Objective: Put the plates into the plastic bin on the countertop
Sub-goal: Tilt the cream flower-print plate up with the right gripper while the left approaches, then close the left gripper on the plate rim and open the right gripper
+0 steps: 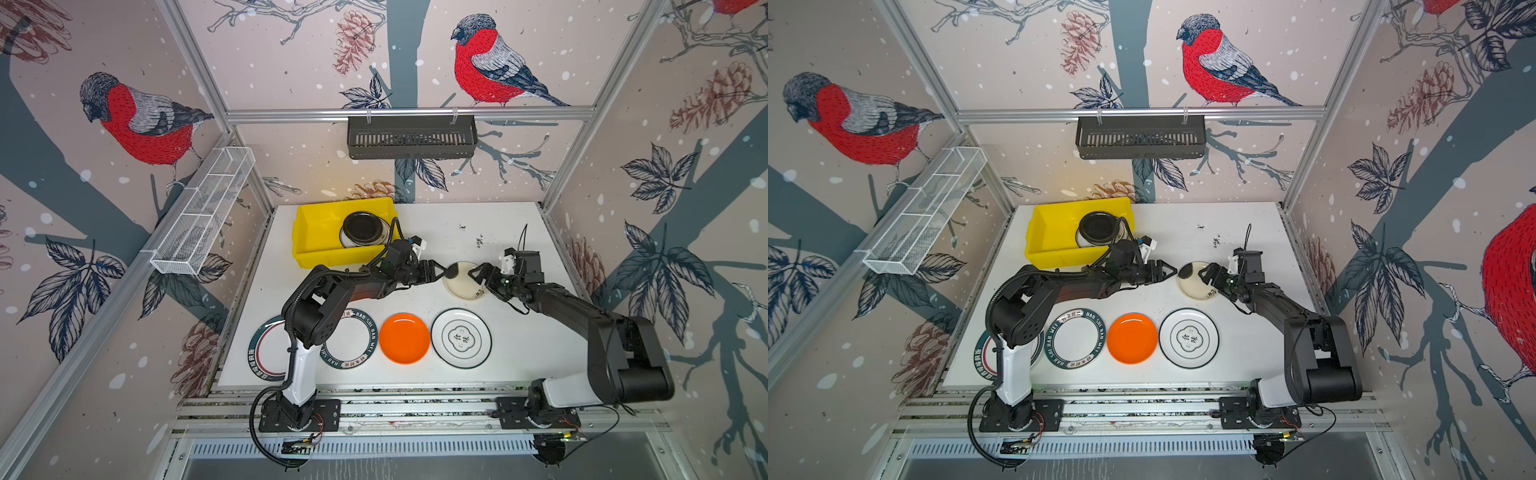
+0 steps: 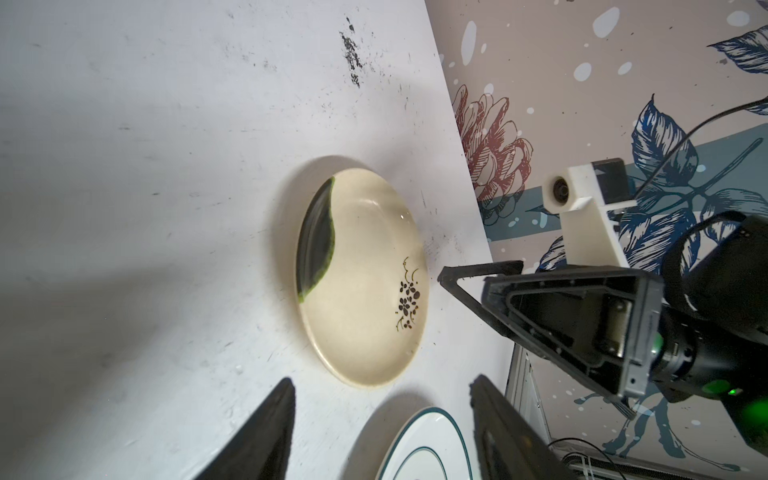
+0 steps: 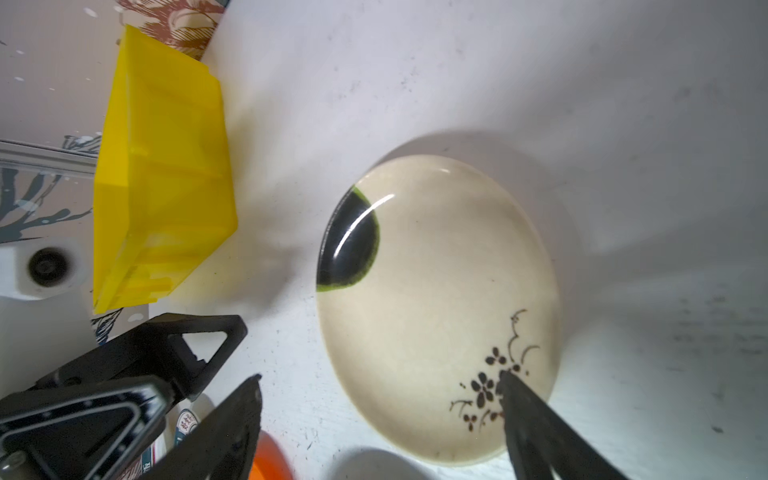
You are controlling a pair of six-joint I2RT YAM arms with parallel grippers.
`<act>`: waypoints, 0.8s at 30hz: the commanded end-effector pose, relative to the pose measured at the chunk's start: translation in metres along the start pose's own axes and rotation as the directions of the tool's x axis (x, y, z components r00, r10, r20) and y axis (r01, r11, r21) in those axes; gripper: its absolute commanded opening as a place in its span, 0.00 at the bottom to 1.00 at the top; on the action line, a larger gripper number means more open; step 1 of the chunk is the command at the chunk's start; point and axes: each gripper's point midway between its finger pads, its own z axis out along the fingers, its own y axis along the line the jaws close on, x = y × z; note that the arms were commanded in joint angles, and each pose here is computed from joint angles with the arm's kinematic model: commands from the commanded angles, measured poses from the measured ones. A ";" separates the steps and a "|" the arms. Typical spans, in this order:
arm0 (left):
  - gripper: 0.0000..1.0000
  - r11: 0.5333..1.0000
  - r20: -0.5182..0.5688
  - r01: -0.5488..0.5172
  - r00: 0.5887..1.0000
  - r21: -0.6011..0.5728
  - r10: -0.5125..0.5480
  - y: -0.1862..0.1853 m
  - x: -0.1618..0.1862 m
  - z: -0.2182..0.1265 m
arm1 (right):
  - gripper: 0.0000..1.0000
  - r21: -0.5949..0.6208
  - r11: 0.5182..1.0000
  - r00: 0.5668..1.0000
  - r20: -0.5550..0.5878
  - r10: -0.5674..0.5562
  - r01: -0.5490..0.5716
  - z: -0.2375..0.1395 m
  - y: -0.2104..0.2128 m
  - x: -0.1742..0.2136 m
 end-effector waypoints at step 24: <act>0.39 0.998 -0.036 0.066 0.997 -0.011 -0.066 0.031 0.006 0.034 | 0.92 0.005 0.998 0.976 0.210 -0.064 0.064 -0.075 0.022 -0.005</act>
